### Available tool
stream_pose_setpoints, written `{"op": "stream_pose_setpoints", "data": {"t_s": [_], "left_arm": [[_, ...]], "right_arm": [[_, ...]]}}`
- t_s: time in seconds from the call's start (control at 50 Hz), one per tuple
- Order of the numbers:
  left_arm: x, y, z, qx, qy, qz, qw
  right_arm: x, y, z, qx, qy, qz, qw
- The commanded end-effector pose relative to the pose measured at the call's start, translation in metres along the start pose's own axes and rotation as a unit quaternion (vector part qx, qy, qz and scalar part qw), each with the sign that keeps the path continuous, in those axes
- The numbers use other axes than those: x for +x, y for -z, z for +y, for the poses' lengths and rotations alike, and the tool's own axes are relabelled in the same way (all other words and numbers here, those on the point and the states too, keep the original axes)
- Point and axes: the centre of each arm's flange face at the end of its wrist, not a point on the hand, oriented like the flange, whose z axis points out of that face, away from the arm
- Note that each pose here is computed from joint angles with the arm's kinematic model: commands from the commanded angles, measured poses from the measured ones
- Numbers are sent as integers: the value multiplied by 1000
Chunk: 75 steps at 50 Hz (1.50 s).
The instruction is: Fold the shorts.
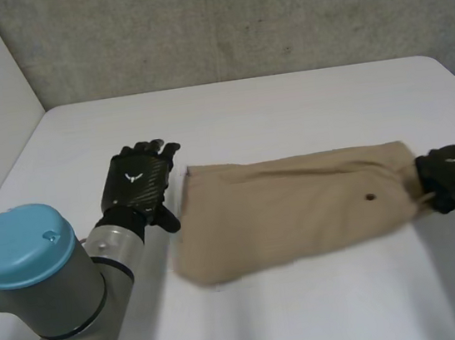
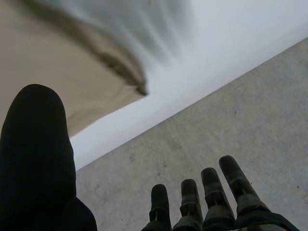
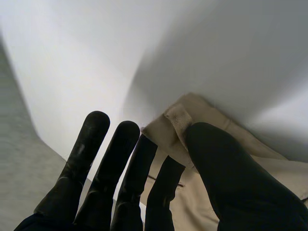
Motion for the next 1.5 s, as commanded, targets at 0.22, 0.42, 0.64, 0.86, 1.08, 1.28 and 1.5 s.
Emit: {"op": "stream_pose_setpoints", "data": {"t_s": [0.22,0.42,0.64,0.86,1.08,1.28,1.5], "left_arm": [[-5,4,-10,13,1,-7,1000],[-7,4,-12,17,2,-11,1000],[-16,0,-19,26,5,-25,999],[-8,-5,-44,65,9,-13,998],[31,-20,-50,34,33,45,998],[47,-39,-5,-118,98,38,988],[49,-28,28,-205,85,28,975]], "right_arm": [[-52,41,-114,169,159,-65,970],[-202,108,-101,249,217,-301,895],[-203,114,-106,235,129,-335,903],[-103,80,-158,235,-110,-239,936],[-107,36,-147,160,-131,-242,948],[-128,-10,-121,66,-138,-260,953],[-144,-25,-80,-24,-80,-261,962]]}}
